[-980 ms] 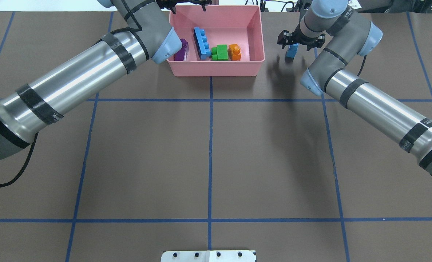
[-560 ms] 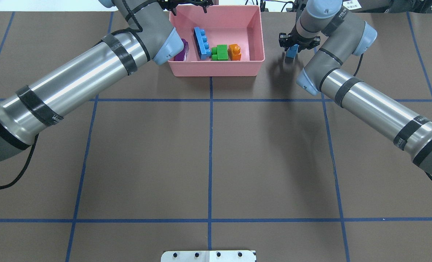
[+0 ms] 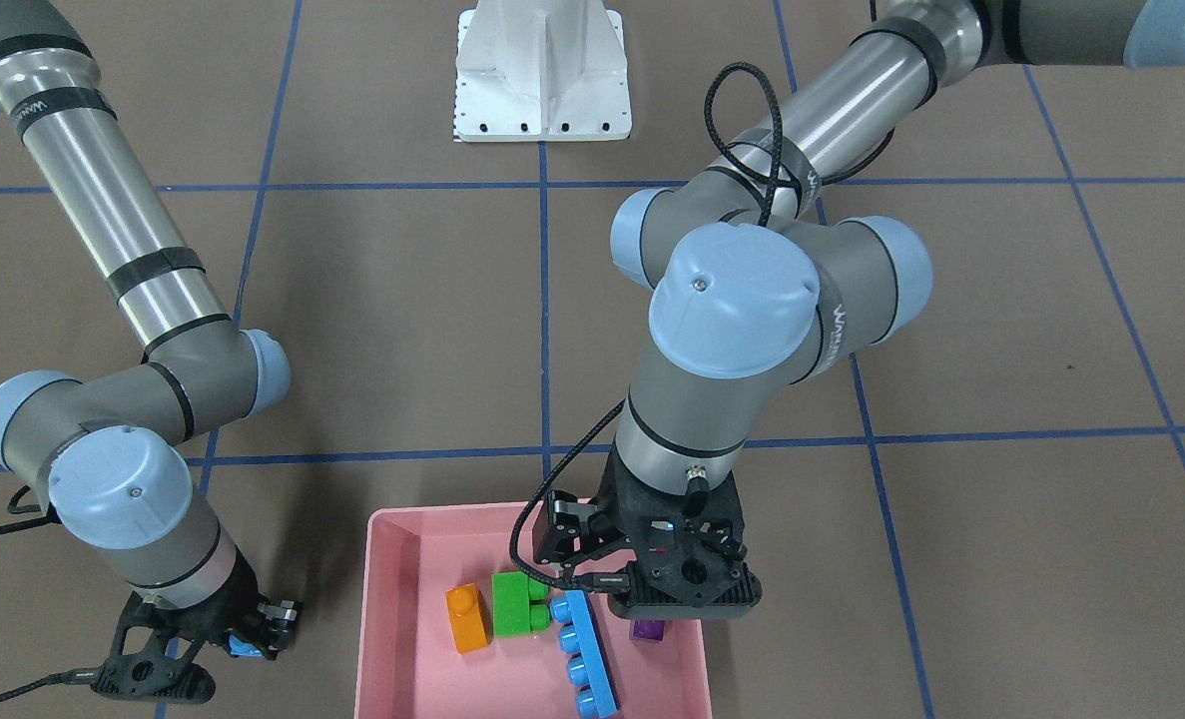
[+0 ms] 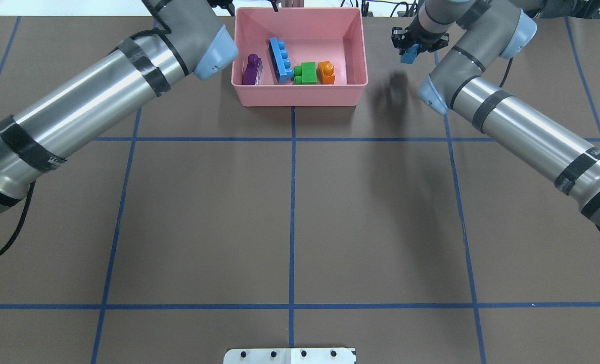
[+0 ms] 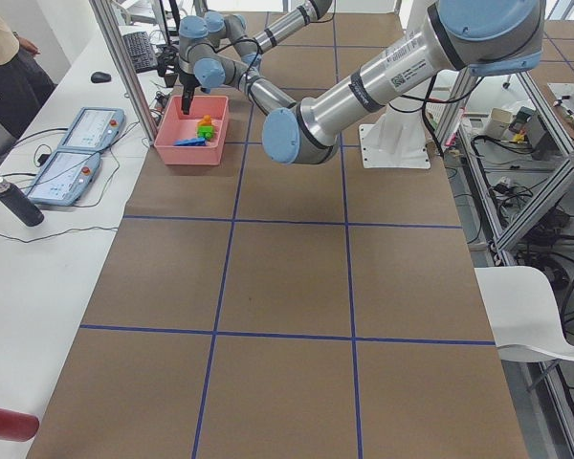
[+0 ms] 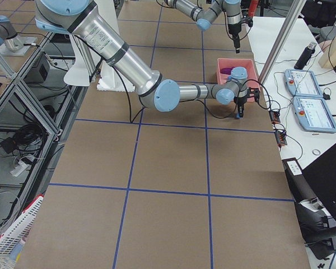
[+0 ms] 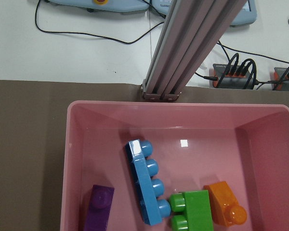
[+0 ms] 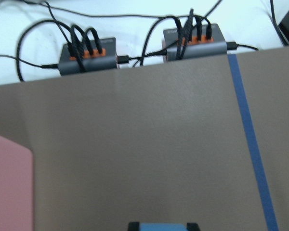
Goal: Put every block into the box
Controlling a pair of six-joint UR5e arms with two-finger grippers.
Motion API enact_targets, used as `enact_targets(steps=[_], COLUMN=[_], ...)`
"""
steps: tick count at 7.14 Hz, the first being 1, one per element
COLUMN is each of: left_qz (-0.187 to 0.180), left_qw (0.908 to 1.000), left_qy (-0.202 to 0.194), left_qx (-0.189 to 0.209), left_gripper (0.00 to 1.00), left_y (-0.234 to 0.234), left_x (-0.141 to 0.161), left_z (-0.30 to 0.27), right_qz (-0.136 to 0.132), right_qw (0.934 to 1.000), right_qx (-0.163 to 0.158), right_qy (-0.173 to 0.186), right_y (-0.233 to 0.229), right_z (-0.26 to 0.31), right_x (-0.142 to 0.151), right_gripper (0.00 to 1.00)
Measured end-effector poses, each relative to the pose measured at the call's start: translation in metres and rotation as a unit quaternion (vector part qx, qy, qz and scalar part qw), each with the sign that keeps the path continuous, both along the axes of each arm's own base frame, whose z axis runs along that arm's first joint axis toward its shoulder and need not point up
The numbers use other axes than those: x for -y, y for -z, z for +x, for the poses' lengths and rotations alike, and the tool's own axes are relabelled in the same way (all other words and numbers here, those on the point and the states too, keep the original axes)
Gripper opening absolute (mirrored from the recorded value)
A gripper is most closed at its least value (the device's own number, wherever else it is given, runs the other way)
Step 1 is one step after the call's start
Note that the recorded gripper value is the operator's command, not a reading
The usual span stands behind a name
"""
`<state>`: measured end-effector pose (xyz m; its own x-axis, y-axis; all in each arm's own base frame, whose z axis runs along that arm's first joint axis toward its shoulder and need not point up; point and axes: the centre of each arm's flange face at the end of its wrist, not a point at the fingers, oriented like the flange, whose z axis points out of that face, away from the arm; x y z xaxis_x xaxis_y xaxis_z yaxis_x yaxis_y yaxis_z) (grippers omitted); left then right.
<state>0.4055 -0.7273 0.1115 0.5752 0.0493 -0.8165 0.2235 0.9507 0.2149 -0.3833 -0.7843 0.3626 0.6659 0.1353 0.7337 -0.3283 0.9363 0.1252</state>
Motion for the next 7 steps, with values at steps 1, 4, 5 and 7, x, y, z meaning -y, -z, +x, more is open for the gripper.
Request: enact_targets(steps=[1, 4, 5, 7], left_qz=[0.006, 0.053, 0.060, 0.072], left_qw=[0.9997, 0.9879, 0.9846, 0.9798], left_qy=[-0.015, -0.086, -0.104, -0.121], left_qx=[0.021, 0.118, 0.128, 0.142], left_gripper=[1.00, 1.00, 1.00, 1.00], left_y=[-0.020, -0.111, -0.150, -0.217], left_x=[-0.011, -0.061, -0.076, -0.102], left_z=[-0.035, -0.168, -0.214, -0.299], right_qz=[-0.009, -0.044, -0.045, -0.034], right_qw=[0.9999, 0.9979, 0.9977, 0.9984], right_qx=[0.010, 0.040, 0.040, 0.033], right_qy=[-0.003, -0.026, -0.033, -0.031], right_y=[0.045, 0.141, 0.152, 0.158], right_z=[0.010, -0.041, -0.072, -0.119], right_x=[0.011, -0.009, -0.026, -0.056], right_gripper=[0.00, 0.00, 0.45, 1.00])
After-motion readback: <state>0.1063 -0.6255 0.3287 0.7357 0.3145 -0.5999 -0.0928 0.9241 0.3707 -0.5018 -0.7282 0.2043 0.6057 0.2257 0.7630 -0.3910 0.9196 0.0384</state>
